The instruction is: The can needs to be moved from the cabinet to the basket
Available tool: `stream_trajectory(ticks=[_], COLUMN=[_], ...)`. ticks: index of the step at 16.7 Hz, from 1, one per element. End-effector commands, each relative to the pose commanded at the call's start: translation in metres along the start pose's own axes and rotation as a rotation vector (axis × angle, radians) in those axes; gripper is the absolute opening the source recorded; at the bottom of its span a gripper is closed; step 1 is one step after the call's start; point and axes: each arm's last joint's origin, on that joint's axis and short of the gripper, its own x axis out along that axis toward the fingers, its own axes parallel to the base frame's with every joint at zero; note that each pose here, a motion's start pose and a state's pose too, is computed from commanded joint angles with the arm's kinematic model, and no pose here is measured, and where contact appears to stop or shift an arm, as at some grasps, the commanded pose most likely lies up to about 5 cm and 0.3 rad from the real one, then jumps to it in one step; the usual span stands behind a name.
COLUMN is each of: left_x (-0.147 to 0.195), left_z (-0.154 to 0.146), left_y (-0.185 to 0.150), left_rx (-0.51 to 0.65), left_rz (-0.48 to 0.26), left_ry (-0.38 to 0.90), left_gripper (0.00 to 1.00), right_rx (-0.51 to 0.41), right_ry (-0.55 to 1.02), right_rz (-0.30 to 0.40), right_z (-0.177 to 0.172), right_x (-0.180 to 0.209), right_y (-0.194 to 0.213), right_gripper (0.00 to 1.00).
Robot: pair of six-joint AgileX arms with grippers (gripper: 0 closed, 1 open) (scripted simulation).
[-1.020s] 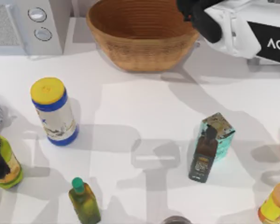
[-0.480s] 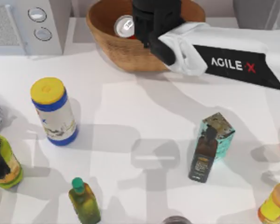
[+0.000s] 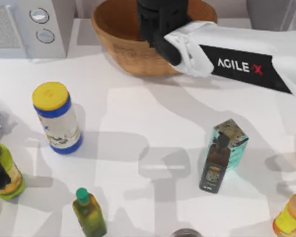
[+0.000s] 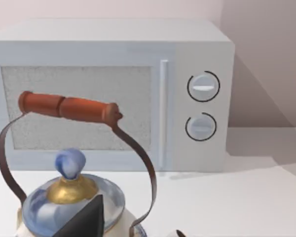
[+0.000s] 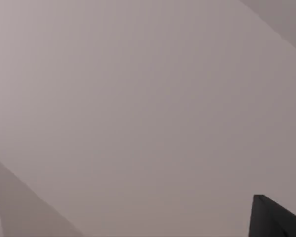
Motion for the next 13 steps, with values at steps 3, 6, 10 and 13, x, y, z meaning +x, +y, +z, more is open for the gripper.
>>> stream_trajectory(ticks=[3,6,10,13], left_x=[0.0000,0.0000,0.0000,0.0000], left_z=[0.0000,0.0000,0.0000,0.0000], left_y=[0.0000,0.0000,0.0000,0.0000], left_rx=[0.000,0.000,0.000,0.000], left_rz=[0.000,0.000,0.000,0.000], left_ry=[0.000,0.000,0.000,0.000], left_gripper=[1.00,1.00,1.00,1.00], right_rx=[0.001,0.001,0.001,0.001], right_ry=[-0.002,-0.002,-0.002,-0.002], right_rz=[0.000,0.000,0.000,0.000], right_z=[-0.0027,-0.0028,-0.0028,-0.0028], right_x=[0.0079,0.0080,0.0080,0.0080], right_y=[0.0004,0.0003,0.0003,0.0003], right_gripper=[0.00,0.00,0.30,0.53])
